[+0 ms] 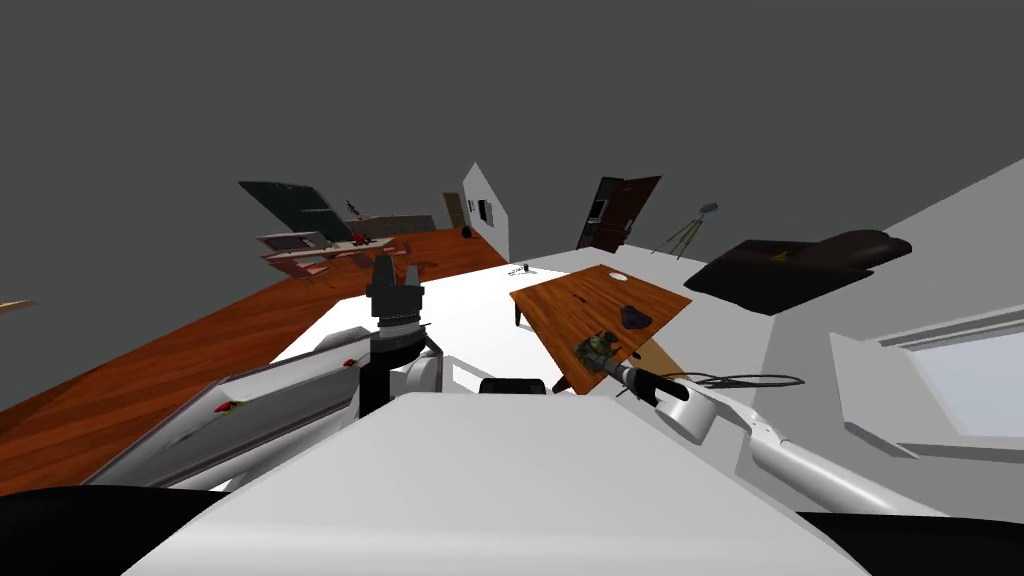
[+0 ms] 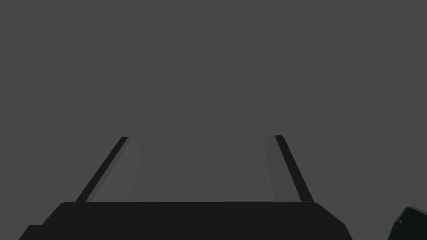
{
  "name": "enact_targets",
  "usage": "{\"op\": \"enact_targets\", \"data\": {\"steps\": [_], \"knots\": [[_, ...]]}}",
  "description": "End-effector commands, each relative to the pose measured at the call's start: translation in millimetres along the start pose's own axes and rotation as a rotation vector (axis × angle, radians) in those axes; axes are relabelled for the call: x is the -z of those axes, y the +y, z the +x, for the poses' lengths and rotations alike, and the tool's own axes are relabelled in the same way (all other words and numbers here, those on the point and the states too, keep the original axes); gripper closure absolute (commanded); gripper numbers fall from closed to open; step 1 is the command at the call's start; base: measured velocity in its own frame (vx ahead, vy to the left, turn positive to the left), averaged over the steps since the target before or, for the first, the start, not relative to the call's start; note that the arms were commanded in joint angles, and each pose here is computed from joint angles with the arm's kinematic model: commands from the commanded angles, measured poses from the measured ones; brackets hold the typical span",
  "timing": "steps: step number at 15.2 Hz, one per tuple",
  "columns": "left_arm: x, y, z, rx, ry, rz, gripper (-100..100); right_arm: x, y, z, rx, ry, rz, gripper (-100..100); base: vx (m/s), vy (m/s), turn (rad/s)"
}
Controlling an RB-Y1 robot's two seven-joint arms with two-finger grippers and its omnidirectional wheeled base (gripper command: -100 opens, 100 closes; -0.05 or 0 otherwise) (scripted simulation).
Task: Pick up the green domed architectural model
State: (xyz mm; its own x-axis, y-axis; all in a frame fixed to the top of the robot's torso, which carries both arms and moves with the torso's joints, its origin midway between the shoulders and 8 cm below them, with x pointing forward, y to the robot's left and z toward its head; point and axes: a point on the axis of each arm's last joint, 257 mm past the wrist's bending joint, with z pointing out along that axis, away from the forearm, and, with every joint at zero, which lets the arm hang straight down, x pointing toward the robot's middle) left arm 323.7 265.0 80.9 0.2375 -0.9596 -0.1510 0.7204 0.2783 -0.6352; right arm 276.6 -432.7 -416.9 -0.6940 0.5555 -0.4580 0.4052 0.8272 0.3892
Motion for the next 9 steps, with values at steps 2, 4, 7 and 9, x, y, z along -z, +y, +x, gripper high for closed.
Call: {"op": "enact_targets", "data": {"steps": [2,4,7,9], "knots": [[0.0,0,0.0,0.0,0.0,0.0,0,9.0,-37,-3,0.023,0.03,0.098,-100,0.061,0.025,0.129],[0.0,0,0.0,0.0,0.0,0.0,0,14.1,-55,-4,0.033,0.043,0.145,-100,0.054,0.016,0.126],[0.0,0,0.0,0.0,0.0,0.0,0,30.8,-100,-9,0.058,0.075,0.266,-100,0.076,0.017,0.219],[0.0,0,0.0,0.0,0.0,0.0,0,36.0,-111,-11,0.064,0.082,0.298,-100,0.072,0.008,0.102]]}}
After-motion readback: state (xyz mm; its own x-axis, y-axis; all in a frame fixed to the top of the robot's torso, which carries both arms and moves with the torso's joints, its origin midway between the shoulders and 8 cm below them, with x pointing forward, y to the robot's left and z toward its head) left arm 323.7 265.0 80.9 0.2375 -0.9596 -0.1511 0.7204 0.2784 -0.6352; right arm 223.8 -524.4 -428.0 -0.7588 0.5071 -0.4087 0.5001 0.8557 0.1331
